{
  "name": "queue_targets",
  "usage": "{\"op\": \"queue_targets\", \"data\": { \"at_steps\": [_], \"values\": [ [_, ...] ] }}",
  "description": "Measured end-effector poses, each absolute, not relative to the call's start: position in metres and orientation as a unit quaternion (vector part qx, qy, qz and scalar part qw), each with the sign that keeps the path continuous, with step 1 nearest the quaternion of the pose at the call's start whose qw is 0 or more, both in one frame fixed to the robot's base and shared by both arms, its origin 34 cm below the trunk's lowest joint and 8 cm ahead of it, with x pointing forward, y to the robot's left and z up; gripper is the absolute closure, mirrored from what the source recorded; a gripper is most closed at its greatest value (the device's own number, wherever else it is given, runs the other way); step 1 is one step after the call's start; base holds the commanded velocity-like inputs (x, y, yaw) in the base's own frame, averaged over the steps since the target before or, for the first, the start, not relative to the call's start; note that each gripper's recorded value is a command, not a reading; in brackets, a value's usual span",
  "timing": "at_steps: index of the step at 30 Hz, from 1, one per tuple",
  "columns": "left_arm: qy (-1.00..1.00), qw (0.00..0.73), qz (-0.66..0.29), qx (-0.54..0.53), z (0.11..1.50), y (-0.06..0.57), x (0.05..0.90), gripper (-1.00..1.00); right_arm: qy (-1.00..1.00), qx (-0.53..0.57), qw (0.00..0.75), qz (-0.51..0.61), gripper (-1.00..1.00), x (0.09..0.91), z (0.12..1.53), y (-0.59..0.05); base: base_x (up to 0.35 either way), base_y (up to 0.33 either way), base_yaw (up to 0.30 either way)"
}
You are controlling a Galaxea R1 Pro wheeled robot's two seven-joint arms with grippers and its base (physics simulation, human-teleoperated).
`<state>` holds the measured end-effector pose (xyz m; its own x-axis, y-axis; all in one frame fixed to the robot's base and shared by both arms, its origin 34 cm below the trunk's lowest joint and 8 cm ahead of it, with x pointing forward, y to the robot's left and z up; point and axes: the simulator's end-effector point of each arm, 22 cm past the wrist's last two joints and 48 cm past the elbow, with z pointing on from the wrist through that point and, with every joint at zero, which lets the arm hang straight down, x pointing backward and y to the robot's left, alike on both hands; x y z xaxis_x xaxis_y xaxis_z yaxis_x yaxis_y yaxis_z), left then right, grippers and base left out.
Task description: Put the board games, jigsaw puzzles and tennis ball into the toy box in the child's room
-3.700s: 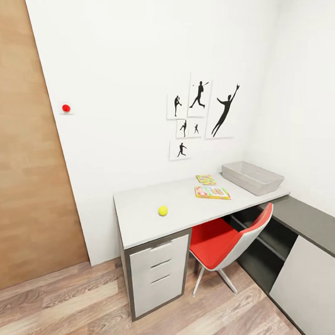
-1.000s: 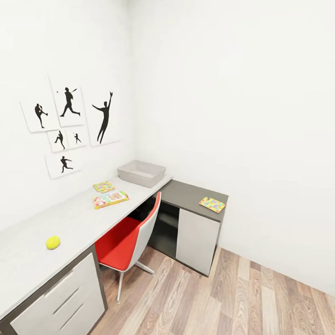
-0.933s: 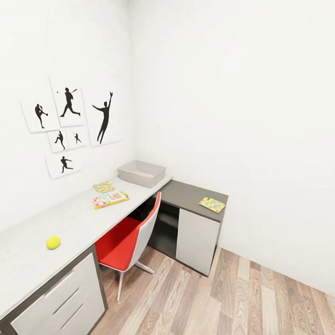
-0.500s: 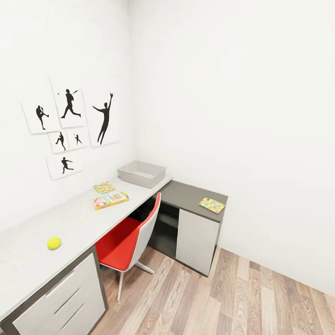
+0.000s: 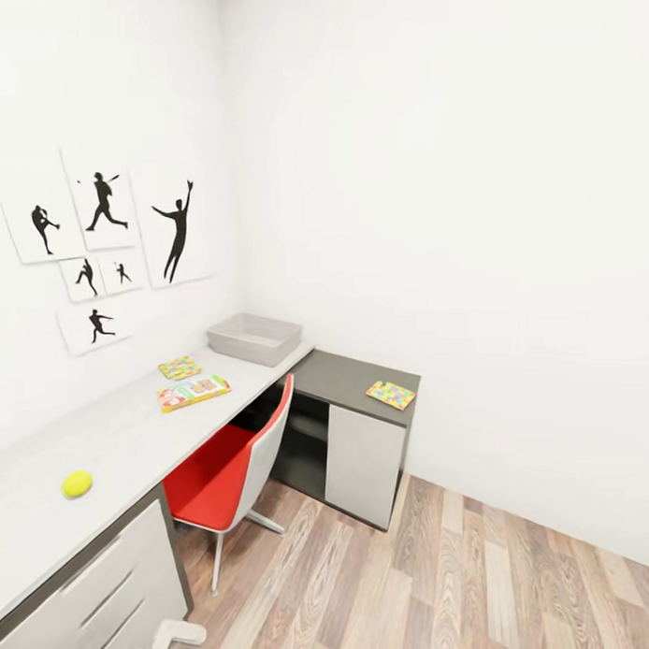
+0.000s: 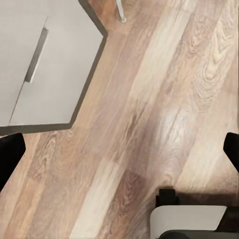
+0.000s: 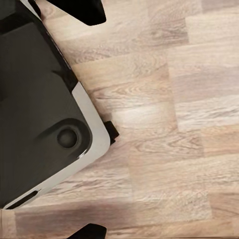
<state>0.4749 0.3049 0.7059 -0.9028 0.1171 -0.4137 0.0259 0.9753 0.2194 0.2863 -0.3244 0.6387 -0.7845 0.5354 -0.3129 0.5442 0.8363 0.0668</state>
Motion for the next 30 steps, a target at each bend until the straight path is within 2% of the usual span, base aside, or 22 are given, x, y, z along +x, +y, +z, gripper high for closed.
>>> {"op": "queue_targets", "data": {
  "at_steps": [15,20,24,30],
  "values": [
    [0.965,0.235,0.104,0.040,0.700,0.308,0.467,-1.00,0.943,0.274,0.189,-0.007,-1.00,0.304,0.645,-0.323,-0.095,0.094,-0.280],
    [0.968,0.223,0.105,0.039,0.700,0.308,0.466,-1.00,0.935,0.261,0.236,0.029,-1.00,0.373,0.673,-0.316,-0.012,0.011,-0.282],
    [0.976,0.187,0.109,0.036,0.712,0.309,0.479,-1.00,0.938,0.235,0.237,0.094,-1.00,0.443,0.725,-0.288,-0.002,0.002,-0.282],
    [0.976,0.197,0.083,0.035,0.762,0.291,0.534,-1.00,0.936,0.229,0.253,0.089,-1.00,0.490,0.788,-0.298,-0.001,0.000,-0.282]
  ]
}}
